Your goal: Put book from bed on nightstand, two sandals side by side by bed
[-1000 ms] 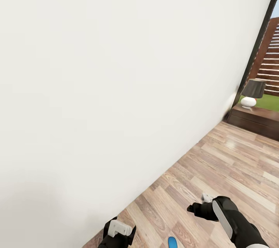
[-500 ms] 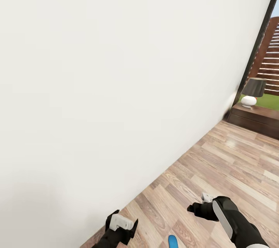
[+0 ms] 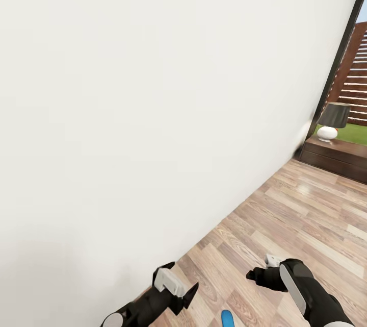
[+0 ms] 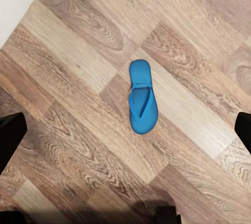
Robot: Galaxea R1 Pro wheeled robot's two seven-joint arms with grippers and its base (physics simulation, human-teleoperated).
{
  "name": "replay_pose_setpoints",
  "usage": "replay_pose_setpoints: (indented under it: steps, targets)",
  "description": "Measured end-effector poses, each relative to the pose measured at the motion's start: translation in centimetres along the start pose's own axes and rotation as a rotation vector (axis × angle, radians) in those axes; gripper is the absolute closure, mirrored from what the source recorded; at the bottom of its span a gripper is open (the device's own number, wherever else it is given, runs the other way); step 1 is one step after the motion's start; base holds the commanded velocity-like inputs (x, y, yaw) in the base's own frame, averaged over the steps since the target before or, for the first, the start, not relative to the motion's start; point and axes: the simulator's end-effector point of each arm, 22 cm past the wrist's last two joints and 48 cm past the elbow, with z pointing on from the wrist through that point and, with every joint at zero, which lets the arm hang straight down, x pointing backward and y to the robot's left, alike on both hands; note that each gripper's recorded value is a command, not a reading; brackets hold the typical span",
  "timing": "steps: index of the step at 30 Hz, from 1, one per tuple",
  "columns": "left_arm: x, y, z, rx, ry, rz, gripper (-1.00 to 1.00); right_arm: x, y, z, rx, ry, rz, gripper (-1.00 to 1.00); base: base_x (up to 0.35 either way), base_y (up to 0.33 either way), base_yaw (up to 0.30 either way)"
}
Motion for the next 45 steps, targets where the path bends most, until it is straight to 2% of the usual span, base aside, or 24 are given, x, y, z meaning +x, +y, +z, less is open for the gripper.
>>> replay_pose_setpoints:
  steps: [8,12,45]
  targets:
    - [-0.9,-0.2,-0.2,0.017,-0.02,0.013,-1.0,0.1,0.0,0.2,0.0,0.0,0.0,-1.0,0.0,0.0,0.0]
    - [-0.4,0.7,-0.2,-0.001,-0.027,0.009,-1.0,0.4,-0.2,0.8,0.0,-0.001,-0.001,-1.0,0.0,0.0,0.0]
    - [6.0,1.9,1.0,-0.015,-0.031,0.004,-1.0,3.6,-1.5,6.6,0.0,0.0,-0.003,-1.0,0.0,0.0,0.0]
